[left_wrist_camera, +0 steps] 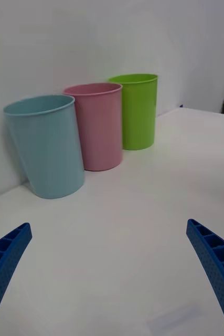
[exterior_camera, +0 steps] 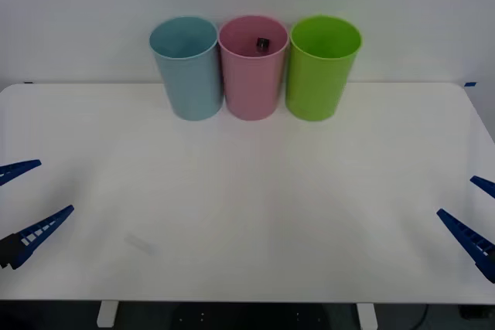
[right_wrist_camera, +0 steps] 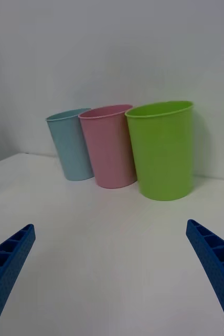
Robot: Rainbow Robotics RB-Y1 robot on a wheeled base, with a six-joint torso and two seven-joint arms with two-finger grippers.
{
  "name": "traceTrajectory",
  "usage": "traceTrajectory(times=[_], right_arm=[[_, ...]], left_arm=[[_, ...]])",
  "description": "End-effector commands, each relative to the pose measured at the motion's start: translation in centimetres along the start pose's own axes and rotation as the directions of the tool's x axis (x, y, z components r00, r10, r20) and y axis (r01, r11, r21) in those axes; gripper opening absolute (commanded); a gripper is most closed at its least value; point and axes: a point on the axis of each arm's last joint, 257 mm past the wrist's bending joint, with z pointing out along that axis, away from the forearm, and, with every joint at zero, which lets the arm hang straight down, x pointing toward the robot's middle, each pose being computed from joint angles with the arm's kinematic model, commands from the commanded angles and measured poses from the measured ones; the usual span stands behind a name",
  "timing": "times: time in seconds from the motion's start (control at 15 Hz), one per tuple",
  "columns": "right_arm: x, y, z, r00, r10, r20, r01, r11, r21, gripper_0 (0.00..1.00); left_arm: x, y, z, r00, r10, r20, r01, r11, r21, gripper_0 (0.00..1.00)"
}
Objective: Grasp the object on the table and drop it into the matching bin: aluminum can to the light blue bin, PET bottle to the pink bin.
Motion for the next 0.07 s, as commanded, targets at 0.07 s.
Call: traceTrajectory(times=[0.07], right_arm=[[0.00,0.00,0.00,1.000,0.000,0.000,0.000,1.0000,0.000,1.00]], left_arm=[[0.03,0.02,0.01,1.0000,0.001,-0.001,-0.001,1.0000,-0.001,1.00]])
